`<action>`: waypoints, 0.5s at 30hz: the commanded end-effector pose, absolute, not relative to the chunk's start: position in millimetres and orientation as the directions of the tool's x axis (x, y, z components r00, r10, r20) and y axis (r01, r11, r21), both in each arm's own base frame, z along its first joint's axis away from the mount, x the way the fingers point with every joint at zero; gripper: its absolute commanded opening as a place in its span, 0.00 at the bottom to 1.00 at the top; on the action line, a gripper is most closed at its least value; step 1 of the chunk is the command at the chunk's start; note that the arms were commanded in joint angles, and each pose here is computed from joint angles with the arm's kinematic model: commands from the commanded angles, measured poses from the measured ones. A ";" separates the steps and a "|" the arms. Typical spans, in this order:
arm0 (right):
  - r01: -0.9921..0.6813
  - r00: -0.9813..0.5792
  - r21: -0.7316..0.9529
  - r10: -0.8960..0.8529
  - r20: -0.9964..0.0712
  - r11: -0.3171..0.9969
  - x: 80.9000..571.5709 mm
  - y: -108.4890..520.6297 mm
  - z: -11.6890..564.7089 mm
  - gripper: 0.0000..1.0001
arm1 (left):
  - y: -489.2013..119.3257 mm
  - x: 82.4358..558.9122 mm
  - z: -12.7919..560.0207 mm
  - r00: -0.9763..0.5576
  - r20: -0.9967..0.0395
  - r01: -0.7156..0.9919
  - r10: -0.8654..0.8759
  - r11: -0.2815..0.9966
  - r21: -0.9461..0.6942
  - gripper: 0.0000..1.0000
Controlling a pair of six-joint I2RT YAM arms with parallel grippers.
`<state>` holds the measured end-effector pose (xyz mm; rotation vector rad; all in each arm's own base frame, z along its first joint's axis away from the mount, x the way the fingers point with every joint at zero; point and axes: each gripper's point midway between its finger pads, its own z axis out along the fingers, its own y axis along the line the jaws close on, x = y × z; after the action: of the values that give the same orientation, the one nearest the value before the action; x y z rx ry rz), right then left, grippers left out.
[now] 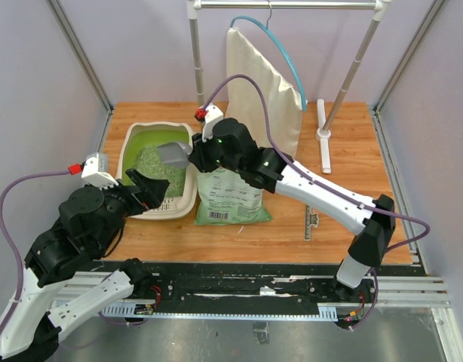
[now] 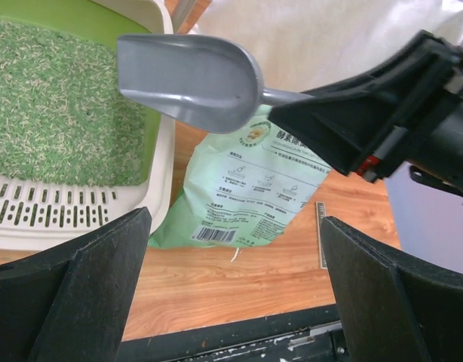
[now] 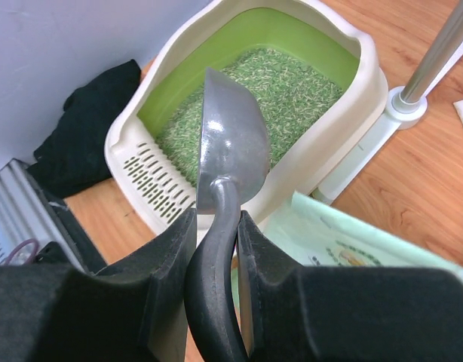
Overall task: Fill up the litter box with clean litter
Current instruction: 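Scoop the cat litter from the cat litter bag.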
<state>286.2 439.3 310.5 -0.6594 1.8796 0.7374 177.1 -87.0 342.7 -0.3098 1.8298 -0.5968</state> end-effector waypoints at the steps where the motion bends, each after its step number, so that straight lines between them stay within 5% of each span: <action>1: -0.721 -0.357 0.296 0.030 -0.934 0.626 271.6 416.4 365.0 0.01 | -91.6 178.1 346.5 -0.329 -0.794 0.099 -0.512 0.817 -0.568 1.00; 15: -0.602 -0.379 0.402 0.196 -0.904 0.690 229.1 290.2 360.3 0.01 | -115.1 183.6 340.1 -0.374 -0.783 0.160 -0.496 0.797 -0.582 1.00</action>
<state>224.4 326.3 347.3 -0.4843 1.8099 0.8692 179.2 -104.0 337.1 -0.2700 1.8462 -0.6596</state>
